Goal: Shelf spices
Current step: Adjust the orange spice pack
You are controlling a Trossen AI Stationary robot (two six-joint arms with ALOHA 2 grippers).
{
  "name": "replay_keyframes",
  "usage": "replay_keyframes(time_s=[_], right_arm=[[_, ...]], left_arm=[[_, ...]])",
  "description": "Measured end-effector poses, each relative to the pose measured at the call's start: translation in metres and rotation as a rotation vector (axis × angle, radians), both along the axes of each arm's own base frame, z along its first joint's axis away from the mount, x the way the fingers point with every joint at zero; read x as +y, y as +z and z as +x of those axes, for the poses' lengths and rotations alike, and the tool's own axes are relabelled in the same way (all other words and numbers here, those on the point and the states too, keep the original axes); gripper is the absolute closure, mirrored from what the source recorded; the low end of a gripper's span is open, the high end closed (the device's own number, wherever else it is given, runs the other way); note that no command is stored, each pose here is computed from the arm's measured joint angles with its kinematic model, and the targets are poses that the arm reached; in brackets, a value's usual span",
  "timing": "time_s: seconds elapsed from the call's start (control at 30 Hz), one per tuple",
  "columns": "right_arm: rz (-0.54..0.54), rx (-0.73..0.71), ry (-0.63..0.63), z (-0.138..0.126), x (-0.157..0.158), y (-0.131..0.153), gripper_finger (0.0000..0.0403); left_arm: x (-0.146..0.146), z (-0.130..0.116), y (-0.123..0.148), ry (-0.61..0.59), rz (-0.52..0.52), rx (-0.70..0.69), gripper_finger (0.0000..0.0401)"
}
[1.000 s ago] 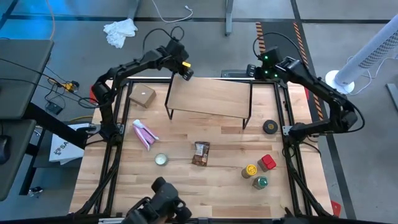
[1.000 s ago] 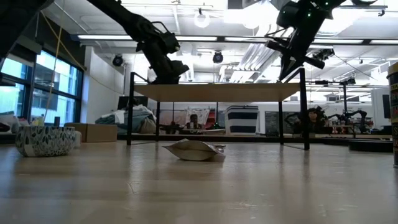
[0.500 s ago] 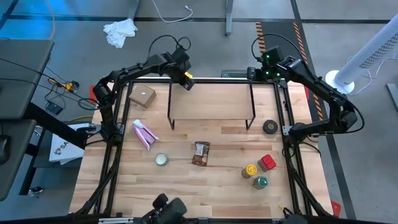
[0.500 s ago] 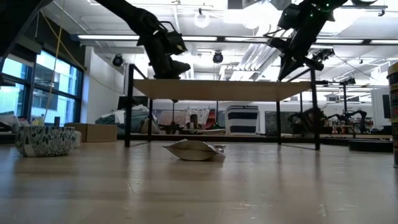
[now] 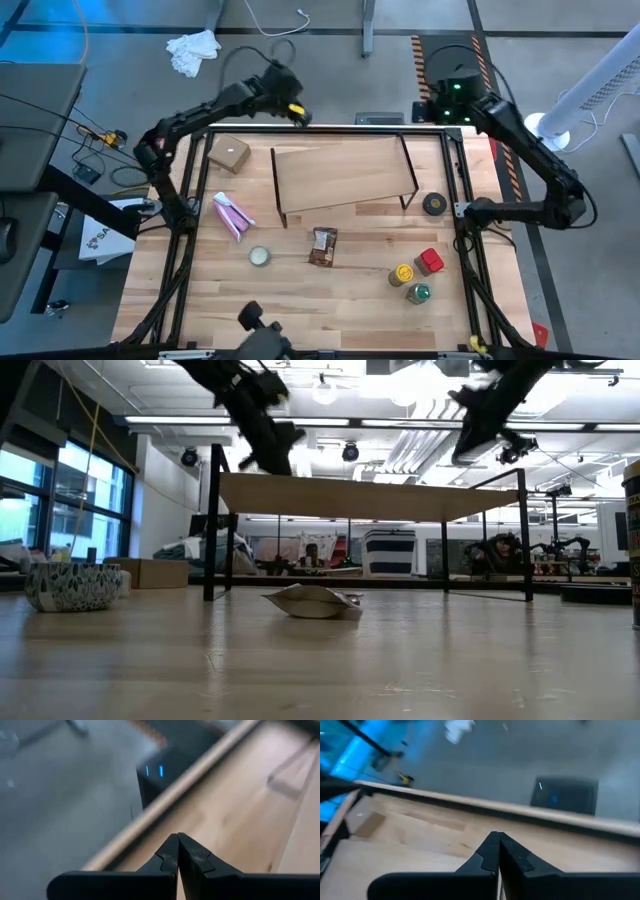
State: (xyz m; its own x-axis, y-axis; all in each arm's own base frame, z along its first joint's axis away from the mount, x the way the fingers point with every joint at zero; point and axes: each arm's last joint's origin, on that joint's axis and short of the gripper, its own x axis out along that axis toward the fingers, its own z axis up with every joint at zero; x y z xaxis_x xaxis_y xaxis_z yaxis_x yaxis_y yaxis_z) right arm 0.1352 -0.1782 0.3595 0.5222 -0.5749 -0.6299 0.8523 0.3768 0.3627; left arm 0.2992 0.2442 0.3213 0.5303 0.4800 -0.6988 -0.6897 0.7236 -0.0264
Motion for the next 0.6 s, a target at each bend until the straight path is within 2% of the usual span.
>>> replay_keyframes(time_s=[0.1,0.17,0.27,0.33,0.47,0.6], right_arm=[[-0.1,-0.046,0.116,-0.01,0.021,0.018,0.0403],[-0.153,-0.076,0.208,-0.016,0.04,0.028,0.0403],[-0.186,-0.111,0.338,-0.025,0.077,0.038,0.0403],[-0.155,-0.132,0.414,-0.03,0.099,0.04,0.0403],[-0.096,-0.138,0.511,-0.036,0.13,0.038,0.0403],[-0.111,-0.127,0.613,-0.024,0.145,0.038,0.0403]], left_arm=[[-0.012,-0.017,0.041,-0.019,0.106,-0.122,0.0401],[-0.032,-0.029,0.068,-0.095,0.155,-0.185,0.0401],[-0.073,-0.047,0.096,-0.207,0.144,-0.232,0.0401],[-0.104,-0.06,0.11,-0.271,0.119,-0.242,0.0401],[-0.163,-0.081,0.123,-0.352,0.088,-0.304,0.0401],[-0.207,-0.086,0.113,-0.337,0.08,-0.444,0.0401]])
